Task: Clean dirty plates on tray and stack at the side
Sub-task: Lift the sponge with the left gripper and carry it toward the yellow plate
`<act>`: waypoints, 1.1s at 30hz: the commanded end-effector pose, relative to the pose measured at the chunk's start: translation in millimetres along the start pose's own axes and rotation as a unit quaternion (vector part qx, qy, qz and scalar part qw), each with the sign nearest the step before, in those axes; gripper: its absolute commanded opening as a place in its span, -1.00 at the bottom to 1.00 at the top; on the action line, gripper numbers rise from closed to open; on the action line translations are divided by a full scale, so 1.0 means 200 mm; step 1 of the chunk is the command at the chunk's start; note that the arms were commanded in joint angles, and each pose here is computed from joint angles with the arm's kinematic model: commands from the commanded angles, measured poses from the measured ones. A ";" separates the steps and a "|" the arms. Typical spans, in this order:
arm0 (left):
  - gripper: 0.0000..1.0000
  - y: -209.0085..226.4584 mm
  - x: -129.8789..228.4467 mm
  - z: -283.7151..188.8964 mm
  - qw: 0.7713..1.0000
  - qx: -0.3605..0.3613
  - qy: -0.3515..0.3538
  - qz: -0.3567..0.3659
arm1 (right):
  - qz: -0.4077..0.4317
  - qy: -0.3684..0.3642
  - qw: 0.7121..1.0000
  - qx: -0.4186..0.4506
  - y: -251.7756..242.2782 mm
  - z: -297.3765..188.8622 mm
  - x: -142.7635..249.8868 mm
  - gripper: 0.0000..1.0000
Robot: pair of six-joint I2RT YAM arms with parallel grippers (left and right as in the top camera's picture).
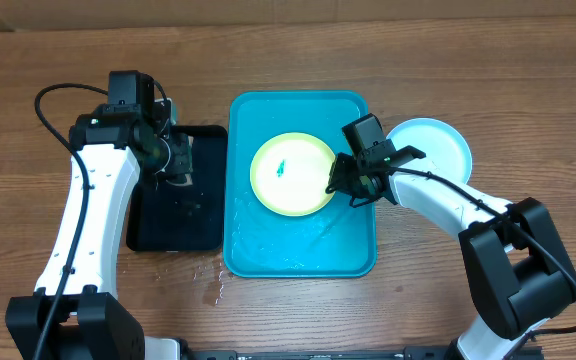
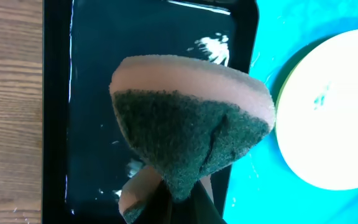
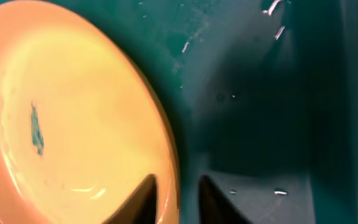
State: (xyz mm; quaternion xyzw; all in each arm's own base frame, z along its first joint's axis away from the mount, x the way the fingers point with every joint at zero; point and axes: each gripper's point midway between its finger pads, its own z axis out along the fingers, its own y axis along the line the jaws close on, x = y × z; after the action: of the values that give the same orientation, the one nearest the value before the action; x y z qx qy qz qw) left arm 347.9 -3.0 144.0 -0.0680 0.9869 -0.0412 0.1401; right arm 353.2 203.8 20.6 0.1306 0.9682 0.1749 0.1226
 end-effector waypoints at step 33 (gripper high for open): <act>-0.91 -0.32 -0.11 -0.02 0.995 0.064 -0.063 0.048 | -0.022 0.009 1.000 0.000 0.08 0.03 0.11 -0.92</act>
State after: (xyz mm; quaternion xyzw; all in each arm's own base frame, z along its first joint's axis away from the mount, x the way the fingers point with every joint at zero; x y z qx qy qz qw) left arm 375.7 -39.7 155.6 -0.0237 0.9767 -0.0753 0.1996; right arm 340.8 223.9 20.3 0.1091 0.9713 0.1743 0.1197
